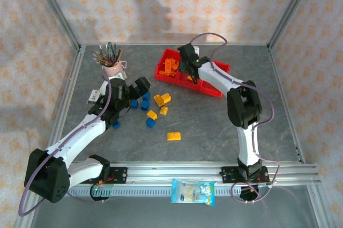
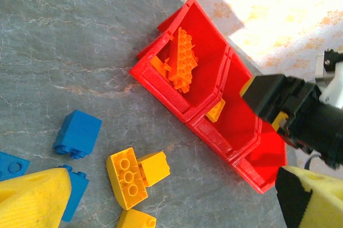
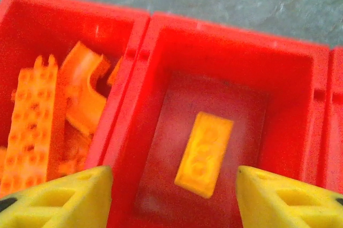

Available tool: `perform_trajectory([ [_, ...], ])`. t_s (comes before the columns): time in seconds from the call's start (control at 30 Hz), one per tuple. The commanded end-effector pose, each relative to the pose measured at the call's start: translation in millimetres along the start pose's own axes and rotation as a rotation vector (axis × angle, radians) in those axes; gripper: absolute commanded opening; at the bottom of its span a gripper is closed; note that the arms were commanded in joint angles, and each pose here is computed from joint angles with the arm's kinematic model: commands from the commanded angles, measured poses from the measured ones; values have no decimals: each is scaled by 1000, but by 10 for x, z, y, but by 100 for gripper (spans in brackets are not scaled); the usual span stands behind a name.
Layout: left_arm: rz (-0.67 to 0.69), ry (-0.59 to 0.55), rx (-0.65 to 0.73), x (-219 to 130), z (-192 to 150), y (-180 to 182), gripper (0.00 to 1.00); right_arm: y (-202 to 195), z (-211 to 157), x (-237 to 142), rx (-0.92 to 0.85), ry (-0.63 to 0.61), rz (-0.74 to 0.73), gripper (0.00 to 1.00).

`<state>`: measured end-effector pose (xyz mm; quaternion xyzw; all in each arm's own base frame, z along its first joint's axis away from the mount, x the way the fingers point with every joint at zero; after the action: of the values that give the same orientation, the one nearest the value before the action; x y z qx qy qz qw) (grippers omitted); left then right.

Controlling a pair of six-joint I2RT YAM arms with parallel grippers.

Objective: Sort the legos into containers by color
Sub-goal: Place the lego in the container, then pick up the lego from the center of the table.

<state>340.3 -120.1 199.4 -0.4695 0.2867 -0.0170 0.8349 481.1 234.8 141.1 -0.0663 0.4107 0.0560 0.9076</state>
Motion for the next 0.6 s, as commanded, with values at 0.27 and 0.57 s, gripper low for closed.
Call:
perform_trajectory([
  [0.27,15,-50,-17,-269,25,210,99,892,-713,-528,-199,52,239,71],
  [0.57,27,-71,-47,-334,8,342,99,1199,-935,-294,-230,115,299,77],
])
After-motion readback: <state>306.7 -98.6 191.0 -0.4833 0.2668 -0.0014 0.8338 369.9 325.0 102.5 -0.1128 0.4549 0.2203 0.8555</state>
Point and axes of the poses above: each hand's point on the last joint's axis, 136 mm out from that joint toward the fingers, its own x axis out along the fingers, its own y axis along the line the jaws close on, z = x × y, the point moved 1 cm from there along -x, back along the fingers, and after that the axes turned 13 degrees about -x, right-handed, at the moved point
